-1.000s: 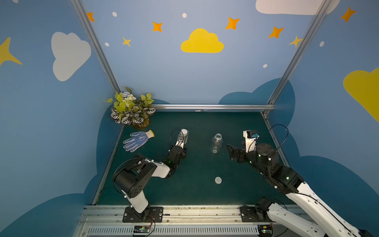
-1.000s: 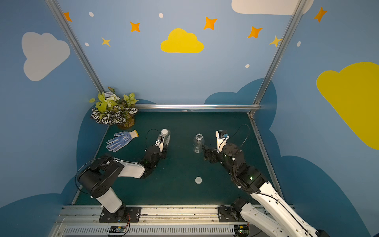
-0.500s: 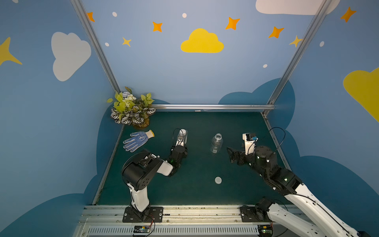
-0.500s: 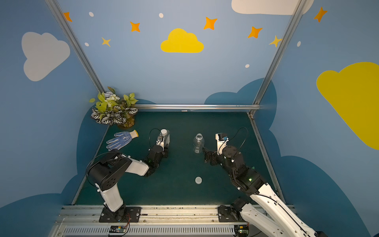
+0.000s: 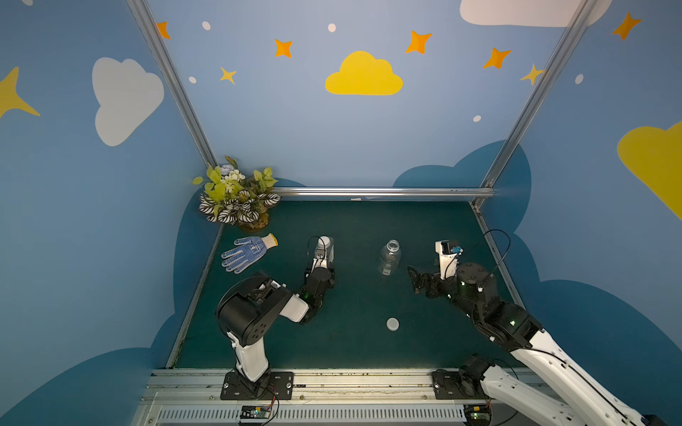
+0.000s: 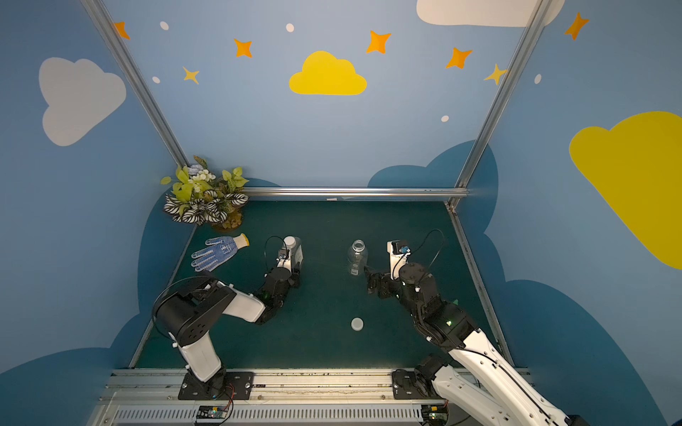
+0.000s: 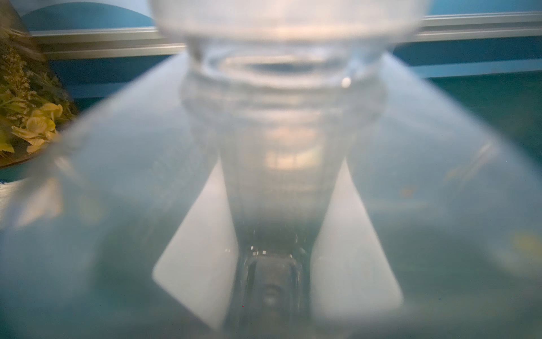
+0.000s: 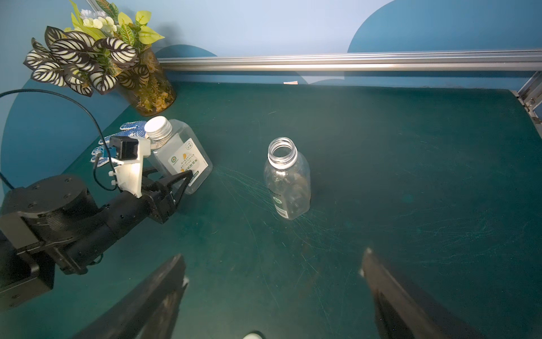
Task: Screw on the bottle caps
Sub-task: Place the plastic bottle at the center of the board.
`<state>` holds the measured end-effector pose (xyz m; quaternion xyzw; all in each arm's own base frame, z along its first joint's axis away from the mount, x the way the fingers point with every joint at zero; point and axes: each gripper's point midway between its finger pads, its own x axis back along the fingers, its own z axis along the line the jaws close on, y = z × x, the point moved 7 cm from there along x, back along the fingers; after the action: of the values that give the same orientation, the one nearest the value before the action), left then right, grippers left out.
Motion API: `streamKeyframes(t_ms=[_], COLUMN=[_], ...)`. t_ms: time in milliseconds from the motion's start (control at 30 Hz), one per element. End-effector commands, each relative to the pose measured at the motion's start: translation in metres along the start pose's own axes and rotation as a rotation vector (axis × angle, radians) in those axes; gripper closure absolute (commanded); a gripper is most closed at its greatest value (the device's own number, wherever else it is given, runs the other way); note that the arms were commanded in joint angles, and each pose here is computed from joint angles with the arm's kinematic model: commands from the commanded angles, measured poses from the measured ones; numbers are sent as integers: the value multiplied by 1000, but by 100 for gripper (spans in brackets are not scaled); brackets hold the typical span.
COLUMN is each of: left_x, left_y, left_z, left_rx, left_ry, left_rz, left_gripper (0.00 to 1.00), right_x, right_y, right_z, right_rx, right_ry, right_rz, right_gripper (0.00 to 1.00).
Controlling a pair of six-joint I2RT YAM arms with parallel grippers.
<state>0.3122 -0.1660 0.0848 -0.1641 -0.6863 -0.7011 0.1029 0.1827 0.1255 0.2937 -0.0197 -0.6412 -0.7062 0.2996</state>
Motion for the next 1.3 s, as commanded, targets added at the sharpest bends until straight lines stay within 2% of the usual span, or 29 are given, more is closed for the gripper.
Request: streamKeyframes(t_ms=[0,367,600,867,1033,1167,1267], left_x=[12,56,99,137,135,123,106], left_y=[-16,-18,-25,-4,7,19,28], left_z=[2,-13,-30,-87,-125,-153,-168], left_rx=[-38,-32,-41,-167,-210,-250,-266], left_ry=[3,-27,-164,-564,-724,-781,-822], left_rz=[79,102,121,45,15,-59,-73], left_gripper=[40,0,0,0,0,0,0], right_x=[-1,-2,-4,-10,-7,-2,1], right_y=[2,2,-2,-15,-24,-32,-38], right_z=[-1,-3,-13,-34,-46,-52,-55], right_rx=[-9,-11,-37,-129,-198,-228,-242], right_ry=[-9,-18,-91,-179,-206,-213,-216], right_rz=[-8,4,18,85,103,122,137], right_gripper=[2,2,2,2,2,2,2])
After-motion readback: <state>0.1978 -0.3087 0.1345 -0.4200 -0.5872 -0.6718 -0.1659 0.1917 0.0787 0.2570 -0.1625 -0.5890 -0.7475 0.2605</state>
